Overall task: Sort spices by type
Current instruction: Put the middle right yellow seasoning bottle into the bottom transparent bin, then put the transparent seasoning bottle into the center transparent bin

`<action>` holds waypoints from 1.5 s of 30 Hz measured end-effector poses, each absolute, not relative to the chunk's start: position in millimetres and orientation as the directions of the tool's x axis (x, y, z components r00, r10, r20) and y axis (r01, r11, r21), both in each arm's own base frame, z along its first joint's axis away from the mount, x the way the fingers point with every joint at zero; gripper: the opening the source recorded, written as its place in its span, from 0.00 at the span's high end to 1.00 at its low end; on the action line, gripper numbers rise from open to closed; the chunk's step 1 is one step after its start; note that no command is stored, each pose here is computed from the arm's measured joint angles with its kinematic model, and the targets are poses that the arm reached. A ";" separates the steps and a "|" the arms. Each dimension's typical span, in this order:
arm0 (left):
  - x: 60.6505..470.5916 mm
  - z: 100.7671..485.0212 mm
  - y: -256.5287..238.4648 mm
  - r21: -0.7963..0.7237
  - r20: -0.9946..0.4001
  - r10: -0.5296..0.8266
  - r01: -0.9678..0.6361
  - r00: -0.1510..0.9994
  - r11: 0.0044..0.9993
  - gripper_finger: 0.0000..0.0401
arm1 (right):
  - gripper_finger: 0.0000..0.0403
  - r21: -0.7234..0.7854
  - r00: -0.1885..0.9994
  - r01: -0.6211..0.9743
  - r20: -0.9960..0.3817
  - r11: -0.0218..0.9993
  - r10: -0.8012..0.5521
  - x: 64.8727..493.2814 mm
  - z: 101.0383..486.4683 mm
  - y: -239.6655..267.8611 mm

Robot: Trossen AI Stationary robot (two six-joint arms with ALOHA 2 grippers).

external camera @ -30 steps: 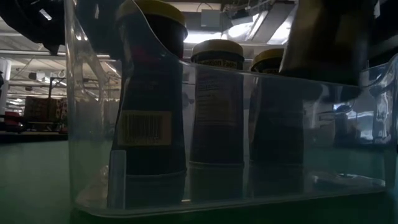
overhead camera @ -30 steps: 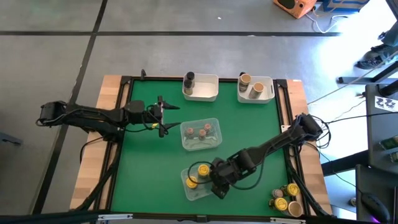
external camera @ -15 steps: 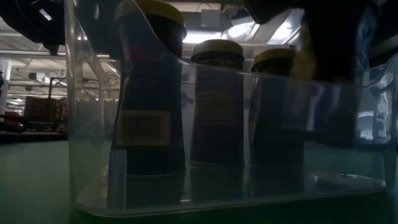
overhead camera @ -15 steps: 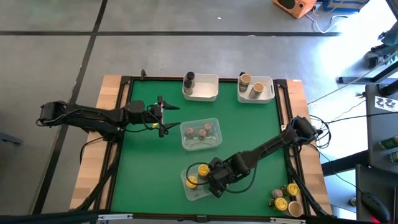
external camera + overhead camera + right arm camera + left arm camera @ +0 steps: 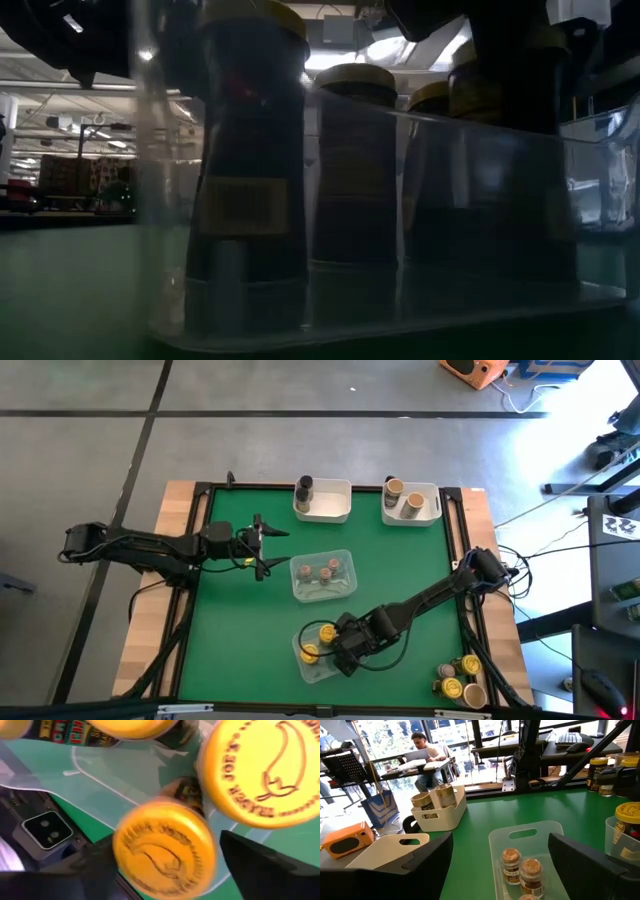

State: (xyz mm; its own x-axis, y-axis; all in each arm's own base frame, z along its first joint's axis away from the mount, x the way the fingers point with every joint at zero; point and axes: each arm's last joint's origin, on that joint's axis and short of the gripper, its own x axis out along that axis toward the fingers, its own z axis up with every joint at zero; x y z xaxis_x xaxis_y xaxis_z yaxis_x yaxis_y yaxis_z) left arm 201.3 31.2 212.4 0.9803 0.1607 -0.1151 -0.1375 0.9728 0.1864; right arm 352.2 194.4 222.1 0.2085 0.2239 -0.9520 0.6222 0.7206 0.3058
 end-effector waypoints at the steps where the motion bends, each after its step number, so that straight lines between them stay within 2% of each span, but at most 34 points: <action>1: 201.4 212.4 30.9 0.187 -0.115 0.159 -0.136 0.981 0.973 0.22 | 0.13 0.305 0.209 0.622 -0.952 0.721 0.223 352.2 223.6 194.3; 6: 201.5 212.5 30.4 0.186 -0.114 0.157 -0.134 0.981 0.973 0.22 | 0.07 0.300 0.210 0.620 -0.954 0.725 0.215 352.5 248.7 196.5; 12: 201.5 212.5 30.3 0.186 -0.115 0.156 -0.133 0.981 0.974 0.22 | 0.07 0.254 0.183 0.587 -0.967 0.769 0.179 341.4 285.3 203.9; 16: 201.5 212.4 30.3 0.181 -0.116 0.156 -0.134 0.981 0.974 0.22 | 0.08 0.198 0.185 0.600 -0.977 0.775 0.106 329.5 300.6 211.5; 19: 201.5 212.4 30.3 0.181 -0.116 0.156 -0.134 0.981 0.974 0.22 | 0.08 0.102 0.108 0.646 -0.993 0.756 0.041 311.6 302.3 218.9; 24: 201.5 212.4 30.3 0.175 -0.116 0.156 -0.135 0.981 0.975 0.22 | 0.08 -0.050 -0.016 0.747 -0.998 0.663 -0.058 281.7 299.7 233.1; 27: 201.5 212.6 30.3 0.165 -0.114 0.157 -0.137 0.981 0.977 0.22 | 0.08 -0.023 0.015 0.788 -0.998 0.615 -0.056 267.3 303.6 245.4; 30: 201.5 213.0 30.3 0.163 -0.110 0.157 -0.138 0.982 0.977 0.22 | 0.08 -0.018 0.016 0.845 -0.998 0.535 -0.059 246.2 308.0 252.2; 35: 201.6 213.3 30.3 0.156 -0.106 0.156 -0.139 0.982 0.978 0.22 | 0.08 -0.086 -0.069 0.914 -0.996 0.395 -0.057 208.1 297.5 264.7; 39: 201.6 213.4 30.3 0.154 -0.105 0.157 -0.140 0.982 0.978 0.22 | 0.08 -0.112 -0.100 0.966 -0.993 0.234 -0.065 174.0 299.1 260.5; 41: 201.6 213.8 30.3 0.152 -0.101 0.157 -0.140 0.983 0.978 0.22 | 0.08 -0.143 -0.135 0.967 -0.989 0.210 -0.051 163.5 299.0 257.9; 45: 201.6 214.1 30.3 0.134 -0.098 0.157 -0.143 0.983 0.981 0.22 | 0.08 -0.160 -0.151 0.959 -0.987 0.234 -0.056 161.1 296.5 254.6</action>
State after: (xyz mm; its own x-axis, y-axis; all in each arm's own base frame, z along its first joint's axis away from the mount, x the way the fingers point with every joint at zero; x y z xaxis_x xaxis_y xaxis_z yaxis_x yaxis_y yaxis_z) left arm 201.6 30.3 214.1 0.9828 0.1566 -0.0977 -0.1429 0.9806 0.1339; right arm 161.1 254.6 296.5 -0.1509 -0.0555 -0.9870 0.9591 0.2338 -0.1598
